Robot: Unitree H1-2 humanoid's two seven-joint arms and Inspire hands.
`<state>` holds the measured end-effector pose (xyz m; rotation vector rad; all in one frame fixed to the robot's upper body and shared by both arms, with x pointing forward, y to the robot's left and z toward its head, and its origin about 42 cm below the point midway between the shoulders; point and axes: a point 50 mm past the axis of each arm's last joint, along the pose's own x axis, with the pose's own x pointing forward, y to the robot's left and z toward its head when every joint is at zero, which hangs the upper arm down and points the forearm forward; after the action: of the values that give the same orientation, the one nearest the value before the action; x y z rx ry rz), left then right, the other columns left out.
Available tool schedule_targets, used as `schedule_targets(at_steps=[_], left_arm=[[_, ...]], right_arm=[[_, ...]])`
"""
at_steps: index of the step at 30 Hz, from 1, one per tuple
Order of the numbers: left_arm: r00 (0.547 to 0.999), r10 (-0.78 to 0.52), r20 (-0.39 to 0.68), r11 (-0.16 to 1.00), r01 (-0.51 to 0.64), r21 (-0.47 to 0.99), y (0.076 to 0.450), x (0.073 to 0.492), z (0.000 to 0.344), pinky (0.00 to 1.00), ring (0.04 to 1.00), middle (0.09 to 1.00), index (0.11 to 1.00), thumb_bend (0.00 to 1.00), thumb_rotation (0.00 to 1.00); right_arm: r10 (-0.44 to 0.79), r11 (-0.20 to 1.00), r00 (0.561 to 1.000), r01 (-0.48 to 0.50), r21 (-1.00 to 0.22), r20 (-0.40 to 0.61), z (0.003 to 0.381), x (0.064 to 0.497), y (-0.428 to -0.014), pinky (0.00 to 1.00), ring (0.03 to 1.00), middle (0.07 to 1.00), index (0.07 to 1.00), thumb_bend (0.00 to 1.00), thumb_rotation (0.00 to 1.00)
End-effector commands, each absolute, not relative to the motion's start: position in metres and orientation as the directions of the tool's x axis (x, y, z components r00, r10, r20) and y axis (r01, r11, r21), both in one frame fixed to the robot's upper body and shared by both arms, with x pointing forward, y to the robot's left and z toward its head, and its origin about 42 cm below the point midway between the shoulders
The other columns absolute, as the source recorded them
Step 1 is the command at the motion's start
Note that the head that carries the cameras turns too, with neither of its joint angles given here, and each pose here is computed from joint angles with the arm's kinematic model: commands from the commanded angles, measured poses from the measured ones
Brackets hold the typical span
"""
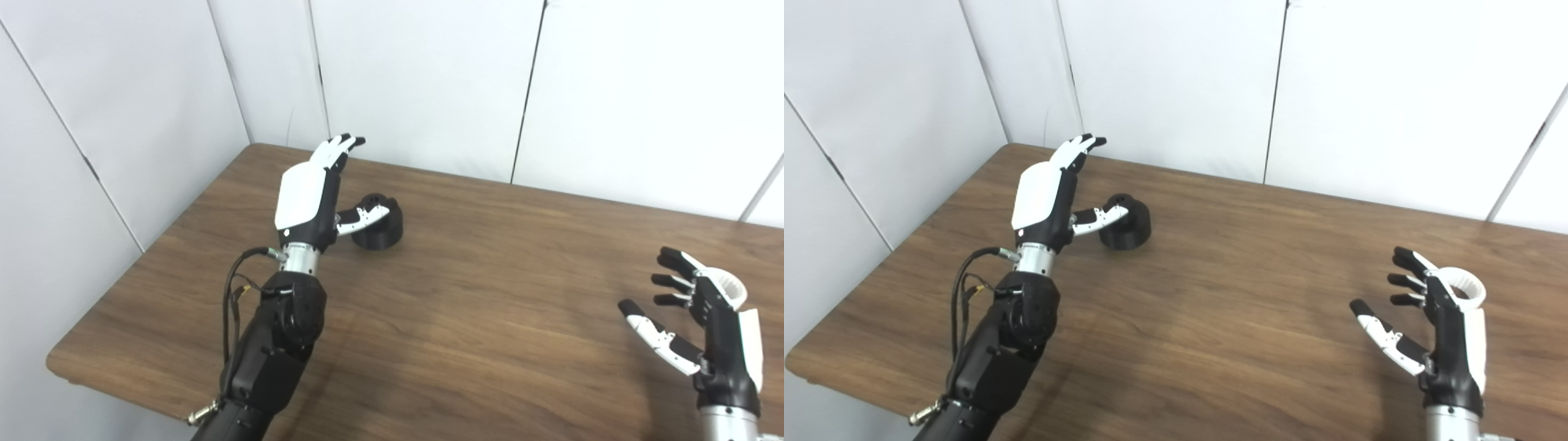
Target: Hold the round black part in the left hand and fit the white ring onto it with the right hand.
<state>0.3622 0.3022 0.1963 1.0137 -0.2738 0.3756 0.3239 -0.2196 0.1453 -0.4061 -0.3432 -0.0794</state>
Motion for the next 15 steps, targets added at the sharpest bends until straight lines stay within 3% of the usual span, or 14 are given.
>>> schedule_targets(at_steps=[1,8,15], left_arm=[[0.880,0.172,0.444,0.420,-0.473,0.774,0.310,0.373,0.219,0.88,0.975,0.966,0.863,0.85,0.53],[0.916,0.189,0.355,0.365,-0.401,0.840,0.321,0.383,0.212,0.92,1.000,1.000,0.871,0.99,0.61],[0.939,0.215,0.267,0.298,-0.323,0.898,0.327,0.394,0.205,0.94,1.000,1.000,0.870,1.00,0.64]], right_arm=[[-0.012,0.886,0.952,0.153,-0.438,0.307,0.132,0.321,-0.242,0.59,0.713,0.795,0.792,0.63,0.23],[-0.014,0.882,0.952,0.155,-0.444,0.305,0.133,0.322,-0.242,0.58,0.711,0.796,0.793,0.63,0.25],[-0.019,0.879,0.950,0.164,-0.448,0.310,0.136,0.320,-0.244,0.58,0.707,0.795,0.792,0.63,0.23]])
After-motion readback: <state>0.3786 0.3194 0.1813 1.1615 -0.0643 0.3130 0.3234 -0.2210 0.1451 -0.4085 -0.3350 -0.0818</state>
